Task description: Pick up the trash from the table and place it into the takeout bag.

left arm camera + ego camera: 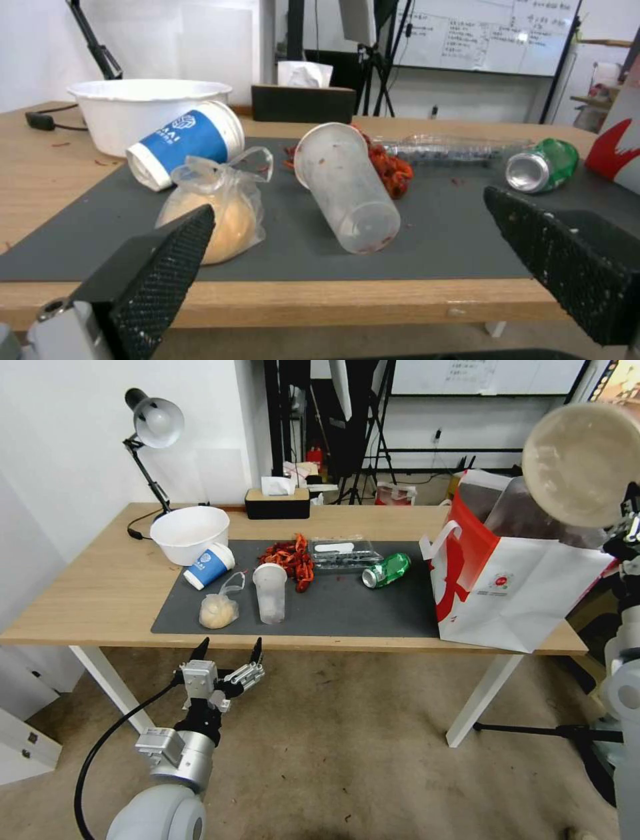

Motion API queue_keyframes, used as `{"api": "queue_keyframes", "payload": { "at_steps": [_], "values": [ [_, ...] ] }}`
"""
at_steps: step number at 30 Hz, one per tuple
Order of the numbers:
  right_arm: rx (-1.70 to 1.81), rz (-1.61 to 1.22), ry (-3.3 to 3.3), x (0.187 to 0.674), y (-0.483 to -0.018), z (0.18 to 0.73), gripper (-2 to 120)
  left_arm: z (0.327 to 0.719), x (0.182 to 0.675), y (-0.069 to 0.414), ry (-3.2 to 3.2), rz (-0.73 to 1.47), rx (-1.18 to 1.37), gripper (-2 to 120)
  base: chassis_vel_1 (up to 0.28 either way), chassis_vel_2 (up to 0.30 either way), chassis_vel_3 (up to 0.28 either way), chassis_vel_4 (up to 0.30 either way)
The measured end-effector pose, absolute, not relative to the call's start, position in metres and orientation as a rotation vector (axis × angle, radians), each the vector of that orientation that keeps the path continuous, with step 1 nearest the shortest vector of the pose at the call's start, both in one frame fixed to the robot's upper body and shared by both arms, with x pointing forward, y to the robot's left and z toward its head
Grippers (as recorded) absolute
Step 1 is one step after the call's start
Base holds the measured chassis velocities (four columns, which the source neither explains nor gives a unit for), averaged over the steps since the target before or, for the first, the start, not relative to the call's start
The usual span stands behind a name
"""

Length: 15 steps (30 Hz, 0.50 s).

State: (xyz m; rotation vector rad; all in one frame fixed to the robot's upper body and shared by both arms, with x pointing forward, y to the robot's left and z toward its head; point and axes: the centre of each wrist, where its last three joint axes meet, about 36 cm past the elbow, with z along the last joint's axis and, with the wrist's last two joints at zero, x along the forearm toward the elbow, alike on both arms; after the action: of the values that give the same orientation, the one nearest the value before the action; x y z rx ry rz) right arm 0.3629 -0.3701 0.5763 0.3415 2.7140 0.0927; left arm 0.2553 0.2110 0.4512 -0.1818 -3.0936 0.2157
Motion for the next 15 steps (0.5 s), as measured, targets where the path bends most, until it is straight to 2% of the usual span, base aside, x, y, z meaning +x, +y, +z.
{"api": "queue_keyframes", "payload": {
  "at_steps": [1,2,5,6,9,12,13,14,15],
  "values": [
    [0.344,0.101,2.724,0.364,-0.369,0.574,14,0.452,0.255,0.211,-3.095,0.216,-0.182,100,0.000,0.000,0.000,0.000],
    [0.344,0.101,2.724,0.364,-0.369,0.574,14,0.452,0.255,0.211,-3.095,0.216,-0.182,100,0.000,0.000,0.000,0.000],
    [0.347,0.113,2.737,0.366,-0.366,0.573,27,0.453,0.255,0.211,-3.100,0.215,-0.180,100,0.000,0.000,0.000,0.000],
    [0.347,0.113,2.737,0.366,-0.366,0.573,27,0.453,0.255,0.211,-3.100,0.215,-0.180,100,0.000,0.000,0.000,0.000],
    [0.344,0.120,2.742,0.366,-0.364,0.574,42,0.454,0.254,0.212,-3.102,0.213,-0.178,100,0.000,0.000,0.000,0.000],
    [0.335,0.133,2.738,0.366,-0.363,0.575,48,0.454,0.254,0.212,-3.103,0.212,-0.177,100,0.000,0.000,0.000,0.000],
    [0.296,0.184,2.729,0.363,-0.360,0.578,57,0.455,0.255,0.213,-3.105,0.210,-0.176,100,0.000,0.000,0.000,0.000],
    [0.296,0.184,2.729,0.363,-0.360,0.578,57,0.455,0.255,0.213,-3.105,0.210,-0.176,100,0.000,0.000,0.000,0.000],
    [0.256,0.225,2.718,0.359,-0.356,0.581,62,0.455,0.255,0.213,-3.105,0.209,-0.177,100,0.000,0.000,0.000,0.000]
  ]
}}
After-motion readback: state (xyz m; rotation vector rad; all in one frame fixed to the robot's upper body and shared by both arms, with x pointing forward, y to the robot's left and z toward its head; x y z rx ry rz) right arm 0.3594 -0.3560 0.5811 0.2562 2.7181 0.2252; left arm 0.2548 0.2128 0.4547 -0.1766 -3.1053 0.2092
